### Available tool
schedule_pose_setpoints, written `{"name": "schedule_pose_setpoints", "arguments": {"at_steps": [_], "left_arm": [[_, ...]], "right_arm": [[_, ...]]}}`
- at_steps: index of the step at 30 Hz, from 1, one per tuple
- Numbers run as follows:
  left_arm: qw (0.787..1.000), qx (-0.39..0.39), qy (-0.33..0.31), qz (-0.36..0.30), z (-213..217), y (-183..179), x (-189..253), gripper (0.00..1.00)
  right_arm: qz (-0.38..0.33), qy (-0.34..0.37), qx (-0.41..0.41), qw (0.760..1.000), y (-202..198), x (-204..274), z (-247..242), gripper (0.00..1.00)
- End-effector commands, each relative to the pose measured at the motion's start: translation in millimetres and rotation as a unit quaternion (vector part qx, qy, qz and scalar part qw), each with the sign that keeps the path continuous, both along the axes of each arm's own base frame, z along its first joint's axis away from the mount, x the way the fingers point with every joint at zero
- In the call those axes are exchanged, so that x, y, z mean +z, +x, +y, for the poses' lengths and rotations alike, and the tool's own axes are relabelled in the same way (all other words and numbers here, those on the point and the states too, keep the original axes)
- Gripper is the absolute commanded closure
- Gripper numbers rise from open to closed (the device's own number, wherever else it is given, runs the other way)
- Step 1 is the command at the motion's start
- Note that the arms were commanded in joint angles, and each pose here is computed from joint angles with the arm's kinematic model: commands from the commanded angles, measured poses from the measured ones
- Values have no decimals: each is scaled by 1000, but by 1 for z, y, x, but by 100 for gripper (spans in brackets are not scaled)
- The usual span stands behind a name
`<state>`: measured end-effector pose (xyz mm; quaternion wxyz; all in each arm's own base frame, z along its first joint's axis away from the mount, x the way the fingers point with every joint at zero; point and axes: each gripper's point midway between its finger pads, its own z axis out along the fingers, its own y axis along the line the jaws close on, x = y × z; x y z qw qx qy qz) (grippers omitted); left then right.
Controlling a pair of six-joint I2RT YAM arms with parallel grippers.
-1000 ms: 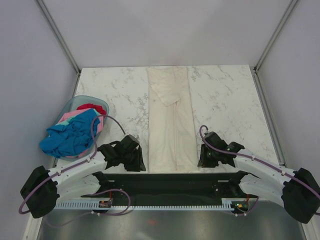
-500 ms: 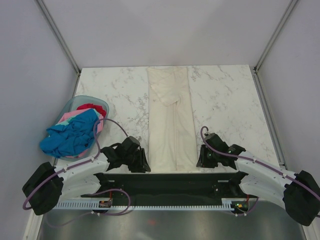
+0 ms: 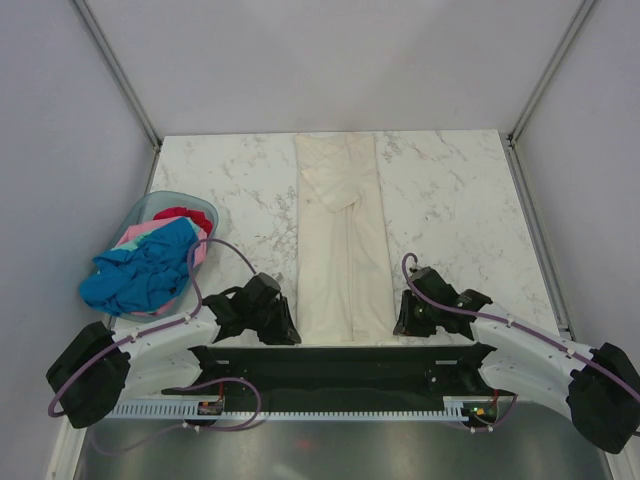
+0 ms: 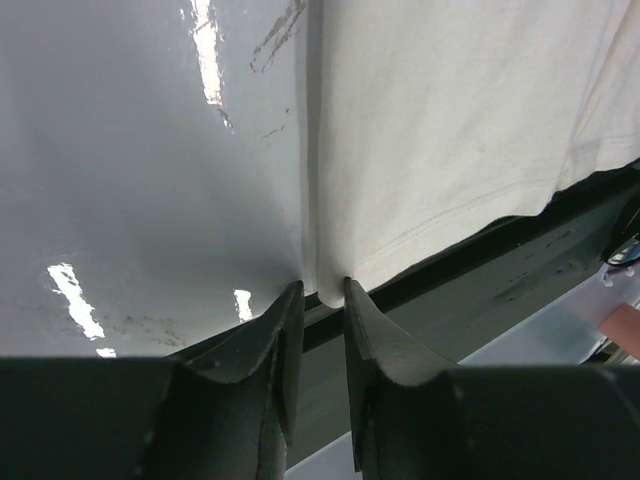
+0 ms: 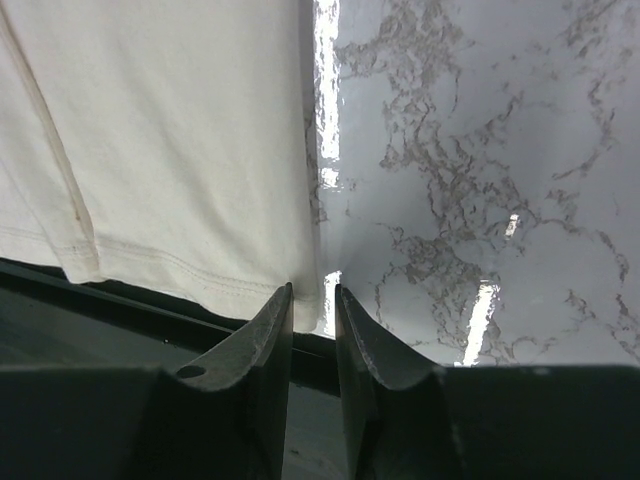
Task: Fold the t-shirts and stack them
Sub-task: Fold the tshirt
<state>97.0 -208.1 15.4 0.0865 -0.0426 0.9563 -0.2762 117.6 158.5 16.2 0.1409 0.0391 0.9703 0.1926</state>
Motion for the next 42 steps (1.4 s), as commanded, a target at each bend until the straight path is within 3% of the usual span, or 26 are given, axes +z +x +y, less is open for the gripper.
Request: {"name": "schedule_pose_setpoints", "arguments": {"at_steps": [1,6,11,15,20,24,27,42], "left_arm": [[1000,7,1,8,1,-2,-6,71],[1000,-14,-7,10,-4,-4,-3,76],[1000,-15,-7,9,-5,-3,-3,83],[1000,-24,-11,9,-8,-3,-3,98],[1000,-27,-11,3,-10,-1,0,98],[1000,-19,-14,4,-11,-1,2,98],[1000,-4,-13,5,-10,0,3,98],[1000,-5,-17,-10,-20,12,23,98]], "right_arm": [[9,-8,1,1000,-7,-3,-6,69],[20,23,5,1000,-14,-1,3,68],[19,5,0,1000,-12,-2,-3,68],[16,8,-8,1000,-11,-1,-3,69],[19,10,-10,1000,-13,-5,-3,73],[19,16,-11,1000,-14,-6,-2,85],[7,23,-12,1000,-10,-1,-1,100],[-41,20,-37,998,14,27,2,100]]}}
